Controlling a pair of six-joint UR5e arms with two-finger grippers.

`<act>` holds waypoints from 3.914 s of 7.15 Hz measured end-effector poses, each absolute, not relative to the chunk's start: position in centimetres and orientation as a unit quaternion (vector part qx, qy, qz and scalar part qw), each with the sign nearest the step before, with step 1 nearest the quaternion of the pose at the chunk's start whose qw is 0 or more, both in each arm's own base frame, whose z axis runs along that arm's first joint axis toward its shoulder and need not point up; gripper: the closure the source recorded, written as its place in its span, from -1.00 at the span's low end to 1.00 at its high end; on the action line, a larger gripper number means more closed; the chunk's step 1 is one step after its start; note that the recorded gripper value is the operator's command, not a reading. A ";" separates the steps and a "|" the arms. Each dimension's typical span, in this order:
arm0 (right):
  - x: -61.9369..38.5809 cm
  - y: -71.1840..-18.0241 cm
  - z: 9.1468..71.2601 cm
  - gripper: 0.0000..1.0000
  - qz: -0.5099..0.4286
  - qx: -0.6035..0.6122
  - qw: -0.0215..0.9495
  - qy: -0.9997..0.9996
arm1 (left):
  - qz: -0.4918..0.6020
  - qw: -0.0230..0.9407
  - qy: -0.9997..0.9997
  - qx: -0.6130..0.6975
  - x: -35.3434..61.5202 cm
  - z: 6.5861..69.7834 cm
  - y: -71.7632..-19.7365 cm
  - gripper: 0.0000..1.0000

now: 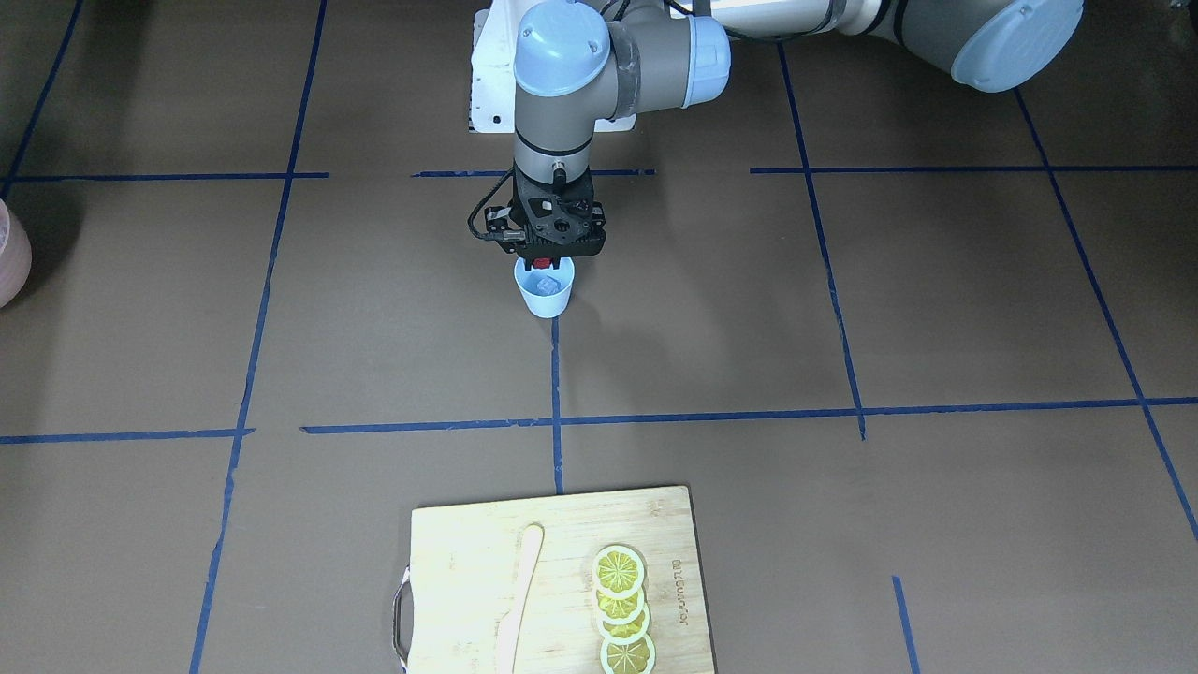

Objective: Put ice and strawberries in cup

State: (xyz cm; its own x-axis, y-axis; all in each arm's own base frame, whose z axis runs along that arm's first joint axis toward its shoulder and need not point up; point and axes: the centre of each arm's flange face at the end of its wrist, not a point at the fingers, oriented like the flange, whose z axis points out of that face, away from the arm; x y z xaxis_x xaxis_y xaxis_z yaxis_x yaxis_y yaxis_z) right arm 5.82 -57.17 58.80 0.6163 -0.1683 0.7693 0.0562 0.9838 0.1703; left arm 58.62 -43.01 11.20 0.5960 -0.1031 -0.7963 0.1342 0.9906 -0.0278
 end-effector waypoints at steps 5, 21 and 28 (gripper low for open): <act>5.9 -56.8 59.0 -0.99 -0.060 0.063 0.899 -0.429 | -0.057 0.906 0.416 0.048 50.6 11.7 -46.0 -1.00; 8.5 -48.8 63.2 -0.99 -0.026 0.050 0.919 -0.391 | 0.081 0.910 0.406 -0.021 -5.2 57.4 -59.3 -1.00; 8.5 -48.9 63.2 -0.99 -0.026 0.050 0.919 -0.391 | 0.031 0.907 0.420 0.007 -7.8 66.8 -53.7 -1.00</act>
State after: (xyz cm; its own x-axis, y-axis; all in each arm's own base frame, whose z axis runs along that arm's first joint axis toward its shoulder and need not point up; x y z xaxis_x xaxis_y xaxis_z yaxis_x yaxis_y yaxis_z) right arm 8.54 -48.88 63.21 0.6934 -0.0869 0.7153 0.0087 0.9936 0.1123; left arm -7.79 -53.66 66.78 0.6458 0.0611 -0.7610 -0.0497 0.9980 0.0380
